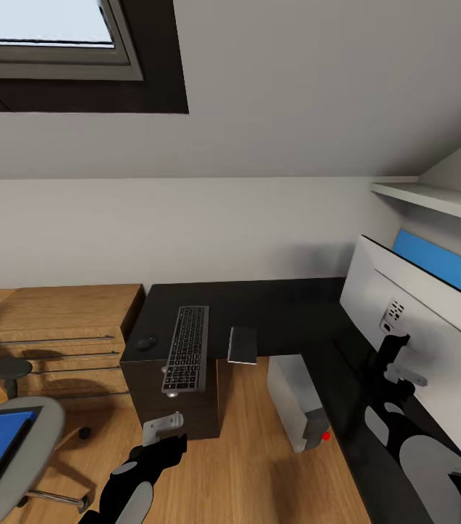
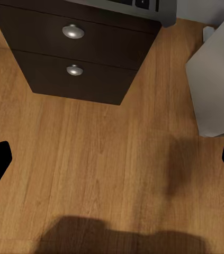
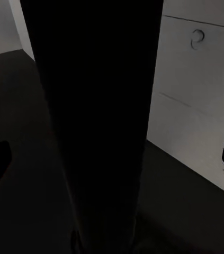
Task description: In the bedroom, organize the workspace by keeping the computer under the desk, ensuring the monitor is on the desk, placing the keyboard on the desk next to the monitor, placing the mouse on the desk next to the keyboard, moving the folder from the swivel chair onto the desk next to the mouse, stacking the notebook on top of the folder with the pen on top of the notebook, and positioning the swivel chair next to the desk.
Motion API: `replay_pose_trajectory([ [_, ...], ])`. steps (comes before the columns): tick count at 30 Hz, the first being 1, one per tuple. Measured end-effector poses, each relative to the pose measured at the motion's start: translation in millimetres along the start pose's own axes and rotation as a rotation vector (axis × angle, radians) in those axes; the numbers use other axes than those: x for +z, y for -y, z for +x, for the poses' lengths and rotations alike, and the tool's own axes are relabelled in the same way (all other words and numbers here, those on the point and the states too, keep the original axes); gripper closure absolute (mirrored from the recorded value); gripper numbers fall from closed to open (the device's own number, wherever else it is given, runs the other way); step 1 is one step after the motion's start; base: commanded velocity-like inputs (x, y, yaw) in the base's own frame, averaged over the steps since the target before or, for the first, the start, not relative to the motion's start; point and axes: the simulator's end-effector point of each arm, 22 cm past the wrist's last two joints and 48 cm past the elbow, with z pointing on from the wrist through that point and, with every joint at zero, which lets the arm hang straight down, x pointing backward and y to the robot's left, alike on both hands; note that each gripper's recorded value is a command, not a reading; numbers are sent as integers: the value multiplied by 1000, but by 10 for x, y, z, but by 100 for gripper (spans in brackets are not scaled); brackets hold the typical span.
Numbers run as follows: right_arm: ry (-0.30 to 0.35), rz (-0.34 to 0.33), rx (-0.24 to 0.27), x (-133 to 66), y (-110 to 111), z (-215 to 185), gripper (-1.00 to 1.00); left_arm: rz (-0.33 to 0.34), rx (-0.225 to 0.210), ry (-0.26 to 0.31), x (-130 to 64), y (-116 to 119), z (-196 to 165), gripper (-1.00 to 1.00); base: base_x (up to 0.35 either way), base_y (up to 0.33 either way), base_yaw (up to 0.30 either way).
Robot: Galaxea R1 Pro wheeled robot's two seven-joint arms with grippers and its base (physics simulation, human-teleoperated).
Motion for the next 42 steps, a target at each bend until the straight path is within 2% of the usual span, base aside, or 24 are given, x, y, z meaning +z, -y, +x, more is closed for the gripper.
replay_pose_trajectory([
  [10, 0, 0, 1, -2, 1, 0, -100, 1, -1, 0, -2, 2, -1, -100, 151, 0, 0],
  [21, -1, 0, 1, 0, 0, 2, -100, 0, -1, -1, 3, 0, 2, -100, 26, 0, 0],
  [22, -1, 1, 1, 0, 2, 2, 100, 0, -1, -2, 3, -1, 6, -100, 2, 0, 0],
  [42, 0, 1, -1, 5, 7, -7, 100, 0, -1, -2, 2, -1, 6, -100, 0, 0, 0],
])
